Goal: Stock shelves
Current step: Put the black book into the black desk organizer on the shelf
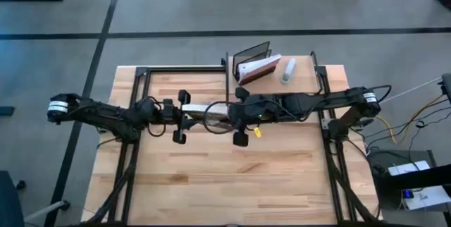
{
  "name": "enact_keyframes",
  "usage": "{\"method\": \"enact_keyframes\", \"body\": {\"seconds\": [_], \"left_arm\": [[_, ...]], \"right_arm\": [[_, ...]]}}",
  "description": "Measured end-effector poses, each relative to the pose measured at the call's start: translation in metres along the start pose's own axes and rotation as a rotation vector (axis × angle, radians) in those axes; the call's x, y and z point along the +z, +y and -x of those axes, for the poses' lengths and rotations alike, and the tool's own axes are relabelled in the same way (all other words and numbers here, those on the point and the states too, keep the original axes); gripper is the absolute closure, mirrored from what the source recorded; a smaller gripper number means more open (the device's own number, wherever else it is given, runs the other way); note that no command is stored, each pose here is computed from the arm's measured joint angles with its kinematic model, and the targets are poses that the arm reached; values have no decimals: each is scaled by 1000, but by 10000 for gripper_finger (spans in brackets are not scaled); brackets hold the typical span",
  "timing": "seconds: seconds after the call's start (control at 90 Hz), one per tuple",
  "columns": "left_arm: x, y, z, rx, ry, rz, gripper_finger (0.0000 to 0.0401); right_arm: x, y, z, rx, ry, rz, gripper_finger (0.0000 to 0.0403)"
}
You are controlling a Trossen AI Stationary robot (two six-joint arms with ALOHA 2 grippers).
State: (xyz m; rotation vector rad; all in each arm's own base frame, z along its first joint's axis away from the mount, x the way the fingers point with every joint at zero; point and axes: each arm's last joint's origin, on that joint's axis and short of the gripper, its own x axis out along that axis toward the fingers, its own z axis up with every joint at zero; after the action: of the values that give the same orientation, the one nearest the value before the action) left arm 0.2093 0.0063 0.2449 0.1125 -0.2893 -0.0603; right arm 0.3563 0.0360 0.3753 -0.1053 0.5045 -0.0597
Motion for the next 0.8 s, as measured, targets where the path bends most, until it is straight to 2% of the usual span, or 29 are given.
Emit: {"method": "enact_keyframes", "body": {"seconds": [0.489,0.8], "left_arm": [[-10,-1,0,-10,100,-39,210],[-17,-1,-3,-14,112,-56,175]], "right_arm": [[8,-4,23,3,-46,-1,370],[11,-7,39,26,-72,-2,370]]}}
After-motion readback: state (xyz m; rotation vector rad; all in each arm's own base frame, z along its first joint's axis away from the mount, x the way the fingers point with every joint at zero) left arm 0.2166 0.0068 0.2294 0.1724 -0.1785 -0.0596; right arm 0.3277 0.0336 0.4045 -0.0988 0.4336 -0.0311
